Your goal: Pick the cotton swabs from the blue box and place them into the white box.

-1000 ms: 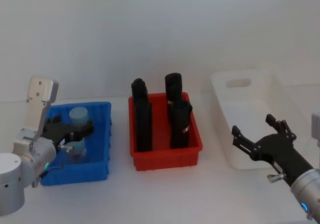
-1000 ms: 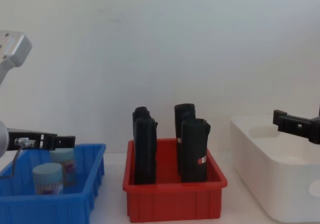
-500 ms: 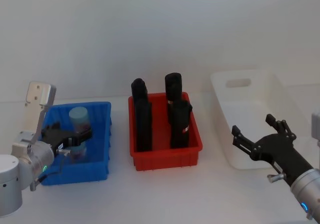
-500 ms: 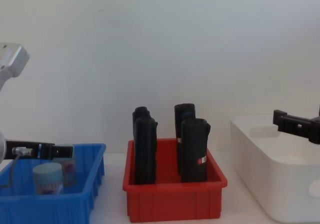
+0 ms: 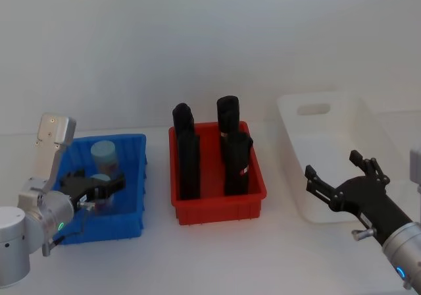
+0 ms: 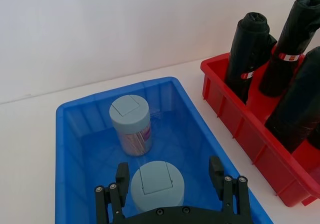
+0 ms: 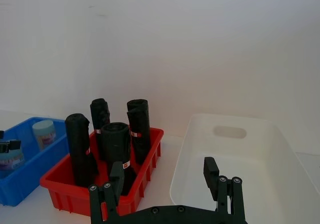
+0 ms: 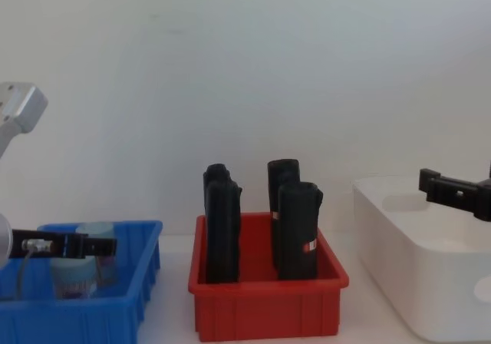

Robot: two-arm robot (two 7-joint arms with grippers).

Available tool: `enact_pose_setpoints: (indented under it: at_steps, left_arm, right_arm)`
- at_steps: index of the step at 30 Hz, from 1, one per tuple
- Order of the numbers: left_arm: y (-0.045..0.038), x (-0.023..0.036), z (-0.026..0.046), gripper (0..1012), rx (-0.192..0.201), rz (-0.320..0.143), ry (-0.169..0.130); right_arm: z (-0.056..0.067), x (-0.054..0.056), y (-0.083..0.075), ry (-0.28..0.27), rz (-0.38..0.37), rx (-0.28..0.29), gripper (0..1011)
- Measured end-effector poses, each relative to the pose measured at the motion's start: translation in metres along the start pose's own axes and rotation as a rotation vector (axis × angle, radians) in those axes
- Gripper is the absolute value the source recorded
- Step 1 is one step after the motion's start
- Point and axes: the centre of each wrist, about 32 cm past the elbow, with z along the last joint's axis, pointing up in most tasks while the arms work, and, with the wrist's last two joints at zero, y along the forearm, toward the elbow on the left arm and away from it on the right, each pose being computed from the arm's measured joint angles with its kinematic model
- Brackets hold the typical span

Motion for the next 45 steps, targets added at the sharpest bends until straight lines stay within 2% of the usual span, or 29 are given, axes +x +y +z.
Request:
enact_pose_setpoints:
  at_steps: [21,27,28,29,30,31,32,40,45]
  left_arm:
    - [-0.0059,0.0032,-0.0087,993,0.045,0.029,-0.035]
    - [-0.0074,0.0042,-0.0109,834,0.045,0.023,-0.043]
    - [-0.0077,0.0044,-0.0113,834,0.042,0.021,-0.046]
    - [-0.0078,0.0046,-0.0116,762,0.042,0.021,-0.047]
    - [-0.0079,0.0046,-0.0118,762,0.041,0.02,-0.048]
    - [-0.0079,0.0047,-0.012,700,0.038,0.019,-0.051]
    - [-0.0079,0.0048,-0.0121,686,0.037,0.018,-0.052]
    - [-0.0066,0.0047,-0.0106,670,0.018,0.014,-0.067]
    - [-0.0029,0.0032,-0.0048,670,-0.007,0.008,-0.083]
  right_arm:
    - [0.0,0.0,0.0,0.0,0.0,0.0,1002]
    - [0.0,0.0,0.0,0.0,0.0,0.0,1002]
    - [0.0,0.0,0.0,0.0,0.0,0.0,1002]
    - [0.0,0.0,0.0,0.0,0.0,0.0,1002]
    - [0.0,0.0,0.0,0.0,0.0,0.0,1002]
    - [0.0,0.0,0.0,0.0,0.0,0.0,1002]
    - [0.0,0.0,0.0,0.0,0.0,0.0,1002]
    - [0.0,0.0,0.0,0.0,0.0,0.0,1002]
    - [0.0,0.0,0.0,0.0,0.0,0.0,1002]
